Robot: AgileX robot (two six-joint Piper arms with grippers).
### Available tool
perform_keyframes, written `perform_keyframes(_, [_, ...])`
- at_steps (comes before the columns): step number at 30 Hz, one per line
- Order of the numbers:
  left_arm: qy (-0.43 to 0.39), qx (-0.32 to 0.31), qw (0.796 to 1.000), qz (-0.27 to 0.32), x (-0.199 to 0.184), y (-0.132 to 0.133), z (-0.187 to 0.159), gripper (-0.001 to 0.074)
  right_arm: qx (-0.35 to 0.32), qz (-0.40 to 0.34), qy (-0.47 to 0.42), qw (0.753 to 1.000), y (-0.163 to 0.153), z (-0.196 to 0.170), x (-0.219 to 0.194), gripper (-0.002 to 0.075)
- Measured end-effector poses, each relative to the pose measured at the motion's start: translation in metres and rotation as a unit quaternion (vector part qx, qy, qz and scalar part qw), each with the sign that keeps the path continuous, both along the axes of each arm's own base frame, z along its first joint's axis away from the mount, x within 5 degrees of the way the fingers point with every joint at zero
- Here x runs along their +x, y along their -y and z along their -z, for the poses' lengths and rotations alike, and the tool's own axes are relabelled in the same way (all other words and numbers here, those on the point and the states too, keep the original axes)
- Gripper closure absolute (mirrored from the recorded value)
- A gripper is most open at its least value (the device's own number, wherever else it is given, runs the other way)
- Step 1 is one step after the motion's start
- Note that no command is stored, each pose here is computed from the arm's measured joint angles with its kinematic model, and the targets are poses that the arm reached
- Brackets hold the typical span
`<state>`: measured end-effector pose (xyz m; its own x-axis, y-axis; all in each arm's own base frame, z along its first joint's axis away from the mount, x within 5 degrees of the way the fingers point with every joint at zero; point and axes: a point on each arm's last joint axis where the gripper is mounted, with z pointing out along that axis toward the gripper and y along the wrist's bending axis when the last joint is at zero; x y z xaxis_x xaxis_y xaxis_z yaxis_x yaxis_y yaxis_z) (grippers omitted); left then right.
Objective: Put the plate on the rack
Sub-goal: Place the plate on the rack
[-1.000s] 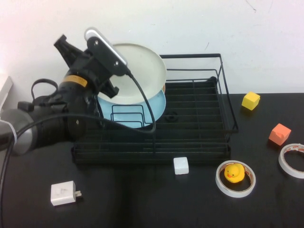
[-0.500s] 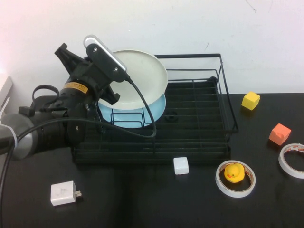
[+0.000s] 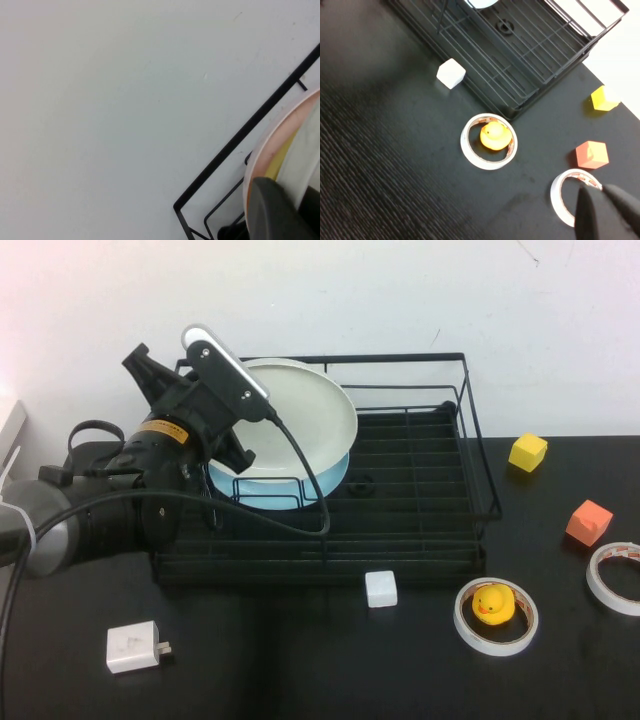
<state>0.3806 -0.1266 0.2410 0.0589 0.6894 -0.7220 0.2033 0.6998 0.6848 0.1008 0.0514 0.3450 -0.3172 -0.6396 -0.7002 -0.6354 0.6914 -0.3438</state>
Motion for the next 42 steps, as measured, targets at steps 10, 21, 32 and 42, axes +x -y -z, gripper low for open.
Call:
perform_keyframes(10, [-0.006, 0.003, 1.000, 0.004, 0.000, 0.001, 0.001, 0.0442, -0.001, 0.000, 0.001, 1.000, 0.000, 0.000, 0.000, 0.0728])
perform_keyframes(21, [0.003, -0.002, 1.000, -0.001, 0.000, 0.000, -0.001, 0.0328, -0.001, 0.000, 0.001, 1.000, 0.000, 0.000, 0.000, 0.0728])
perform_keyframes(32, [-0.050, -0.012, 0.999, -0.004, 0.005, 0.002, 0.027, 0.0220, -0.001, 0.000, 0.001, 1.000, 0.000, 0.000, 0.000, 0.0728])
perform_keyframes(42, [-0.135, -0.025, 0.990, -0.014, 0.007, 0.003, 0.061, 0.0204, 0.008, -0.001, 0.005, 1.000, -0.001, -0.001, 0.001, 0.0728])
